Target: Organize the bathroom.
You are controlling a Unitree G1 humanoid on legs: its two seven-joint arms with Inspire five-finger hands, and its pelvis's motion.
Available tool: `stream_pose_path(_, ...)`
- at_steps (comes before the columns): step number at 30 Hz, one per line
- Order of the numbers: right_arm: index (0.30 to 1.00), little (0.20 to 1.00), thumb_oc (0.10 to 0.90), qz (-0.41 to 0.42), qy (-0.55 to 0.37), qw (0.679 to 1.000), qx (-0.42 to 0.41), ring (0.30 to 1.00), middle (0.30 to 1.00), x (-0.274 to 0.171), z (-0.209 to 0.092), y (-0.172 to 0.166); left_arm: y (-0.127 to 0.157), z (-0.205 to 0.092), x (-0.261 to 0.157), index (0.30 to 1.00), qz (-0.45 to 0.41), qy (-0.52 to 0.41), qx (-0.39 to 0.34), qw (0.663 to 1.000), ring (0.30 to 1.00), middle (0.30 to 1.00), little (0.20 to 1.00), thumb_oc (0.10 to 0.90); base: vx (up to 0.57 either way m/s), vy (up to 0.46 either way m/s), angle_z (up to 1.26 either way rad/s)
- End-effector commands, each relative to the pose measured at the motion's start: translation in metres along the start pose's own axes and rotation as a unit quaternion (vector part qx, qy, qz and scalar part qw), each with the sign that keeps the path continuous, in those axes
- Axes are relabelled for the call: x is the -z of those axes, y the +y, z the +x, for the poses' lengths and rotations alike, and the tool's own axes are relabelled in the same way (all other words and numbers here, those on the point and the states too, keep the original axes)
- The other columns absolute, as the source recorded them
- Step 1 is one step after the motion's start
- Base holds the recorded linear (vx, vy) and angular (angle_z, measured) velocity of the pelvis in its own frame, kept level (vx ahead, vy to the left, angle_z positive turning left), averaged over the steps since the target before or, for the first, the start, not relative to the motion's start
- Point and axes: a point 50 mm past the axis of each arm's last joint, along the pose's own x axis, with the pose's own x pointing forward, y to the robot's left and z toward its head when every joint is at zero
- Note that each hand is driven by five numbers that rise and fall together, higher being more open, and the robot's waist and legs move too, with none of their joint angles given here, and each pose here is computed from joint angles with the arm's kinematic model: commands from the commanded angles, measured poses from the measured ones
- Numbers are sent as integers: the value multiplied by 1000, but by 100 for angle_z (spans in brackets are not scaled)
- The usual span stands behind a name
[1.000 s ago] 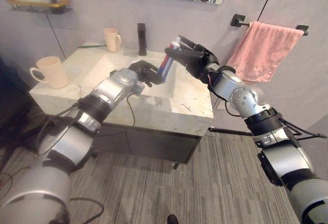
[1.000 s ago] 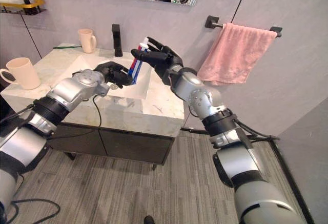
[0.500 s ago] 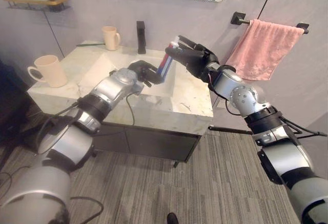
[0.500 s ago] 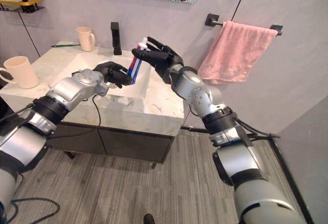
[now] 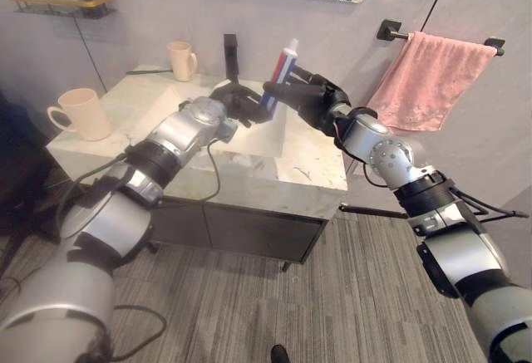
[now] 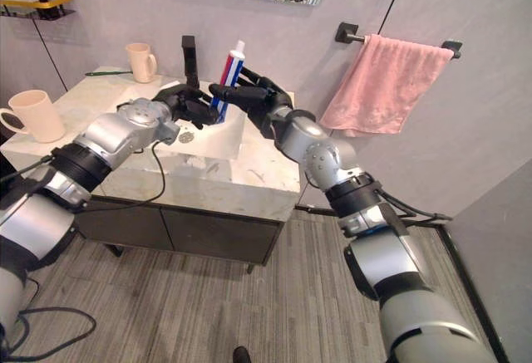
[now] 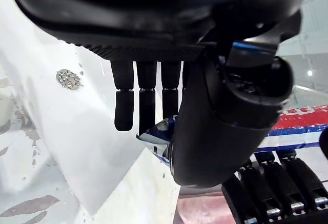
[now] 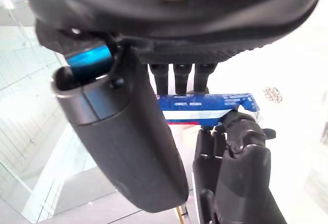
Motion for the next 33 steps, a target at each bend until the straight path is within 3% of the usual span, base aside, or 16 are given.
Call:
stream_pose_path(1,900,900,800,20,-112,994,-3,900,900,-60,3,0,43,-14,-70,300,24,-131,-83,988,300,300,300,400,0,0,0)
stream_pose_path(33,900,900,800,23,-137,990,1,900,900,-79,4,-3,46,-12,-66,300,36,-109,-56,992,300,300,300,400,0,0,0)
